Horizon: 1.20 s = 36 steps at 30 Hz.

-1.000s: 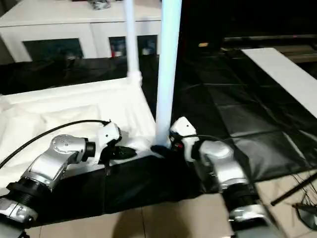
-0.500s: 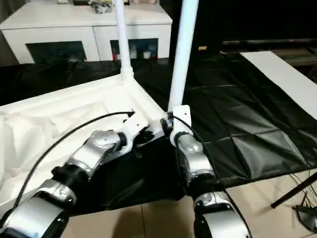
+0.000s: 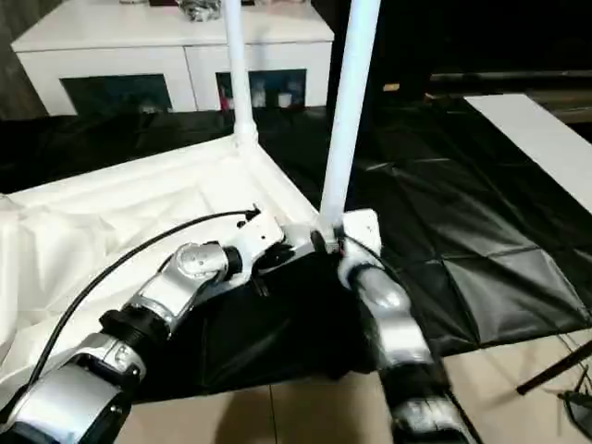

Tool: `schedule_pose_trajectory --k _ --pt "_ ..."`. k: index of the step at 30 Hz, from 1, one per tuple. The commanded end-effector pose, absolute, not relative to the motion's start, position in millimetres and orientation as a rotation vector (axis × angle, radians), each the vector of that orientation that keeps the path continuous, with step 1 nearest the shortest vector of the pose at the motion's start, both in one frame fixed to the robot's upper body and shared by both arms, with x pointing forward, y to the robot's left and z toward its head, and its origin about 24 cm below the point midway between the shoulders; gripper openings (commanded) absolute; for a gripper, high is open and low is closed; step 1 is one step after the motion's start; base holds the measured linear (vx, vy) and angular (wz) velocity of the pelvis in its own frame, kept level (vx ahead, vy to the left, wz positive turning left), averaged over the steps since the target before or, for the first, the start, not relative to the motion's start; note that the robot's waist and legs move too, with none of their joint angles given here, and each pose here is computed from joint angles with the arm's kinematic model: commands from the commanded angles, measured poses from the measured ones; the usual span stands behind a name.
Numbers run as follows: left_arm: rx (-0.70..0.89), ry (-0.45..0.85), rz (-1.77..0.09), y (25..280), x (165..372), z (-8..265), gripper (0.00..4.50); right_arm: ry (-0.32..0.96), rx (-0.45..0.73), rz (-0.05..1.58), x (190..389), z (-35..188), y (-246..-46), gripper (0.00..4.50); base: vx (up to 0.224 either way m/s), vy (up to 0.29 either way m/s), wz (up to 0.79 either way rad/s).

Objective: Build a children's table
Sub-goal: Rotate leg to tighten

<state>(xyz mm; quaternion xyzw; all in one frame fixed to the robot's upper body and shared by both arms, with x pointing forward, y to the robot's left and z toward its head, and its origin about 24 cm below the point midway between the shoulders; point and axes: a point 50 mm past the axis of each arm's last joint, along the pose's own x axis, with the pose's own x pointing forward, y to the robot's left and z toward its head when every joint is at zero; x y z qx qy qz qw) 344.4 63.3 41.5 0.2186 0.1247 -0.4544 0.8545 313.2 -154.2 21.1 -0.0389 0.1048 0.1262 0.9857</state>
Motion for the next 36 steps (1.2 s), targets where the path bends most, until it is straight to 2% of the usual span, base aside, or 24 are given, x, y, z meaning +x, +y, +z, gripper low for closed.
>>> schedule_pose_trajectory --k 1,2,5,8,9,13,15,16,19,20,22,26,32,36 --pt "0.403 0.212 -0.937 69.7 345.8 44.7 0.0 0.193 -0.082 0.29 308.1 24.8 -157.1 3.83 0.0 0.0 0.0" --pt "0.331 0.214 -0.965 68.2 345.2 47.8 0.44 0.188 -0.076 0.305 305.9 25.6 -157.3 3.86 0.0 0.0 0.0" --pt "0.239 0.164 -1.0 69.1 344.2 60.5 0.59 0.165 -0.06 0.374 301.4 31.0 -155.2 3.86 0.0 0.0 0.0" --pt "0.207 0.134 -1.061 76.3 337.6 72.6 0.97 0.139 -0.058 0.493 295.5 38.7 -151.9 3.86 0.0 0.0 0.0" --pt "0.204 0.135 -1.082 79.2 334.6 75.2 0.97 0.135 -0.057 0.529 293.9 40.7 -151.2 3.86 0.0 0.0 0.0" --pt "0.178 0.211 -1.16 99.4 316.3 82.3 1.28 0.126 -0.084 0.653 289.0 46.3 -150.0 3.86 0.045 0.013 -0.03" --pt "0.216 0.309 -1.163 122.9 301.1 82.1 1.51 0.13 -0.111 0.713 289.1 47.5 -148.3 3.86 0.0 0.0 0.0" --pt "0.265 0.382 -1.139 142.4 290.2 81.0 1.63 0.134 -0.125 0.756 290.0 48.4 -145.6 3.86 0.0 0.0 0.0" --pt "0.309 0.451 -1.108 162.2 277.7 81.3 1.86 0.141 -0.125 0.814 289.7 50.6 -141.0 3.86 0.0 0.0 0.0" --pt "0.319 0.482 -1.095 170.4 271.8 81.3 2.08 0.144 -0.127 0.849 288.7 52.0 -138.5 3.86 0.0 0.0 0.0" --pt "0.353 0.556 -1.059 187.9 257.2 81.4 2.18 0.154 -0.143 0.947 284.6 56.1 -133.6 3.86 0.0 0.0 0.0" --pt "0.427 0.627 -0.931 209.6 247.0 81.5 2.41 0.17 -0.175 1.088 278.8 62.8 -128.5 3.86 0.0 0.0 0.0" --pt "0.441 0.644 -0.858 217.0 242.1 85.8 2.41 0.198 -0.213 1.218 270.5 66.3 -125.5 3.86 0.0 0.0 0.0" --pt "0.416 0.611 -0.864 216.4 239.5 95.6 2.41 0.205 -0.209 1.252 267.2 69.1 -126.8 3.86 0.0 0.0 0.0"
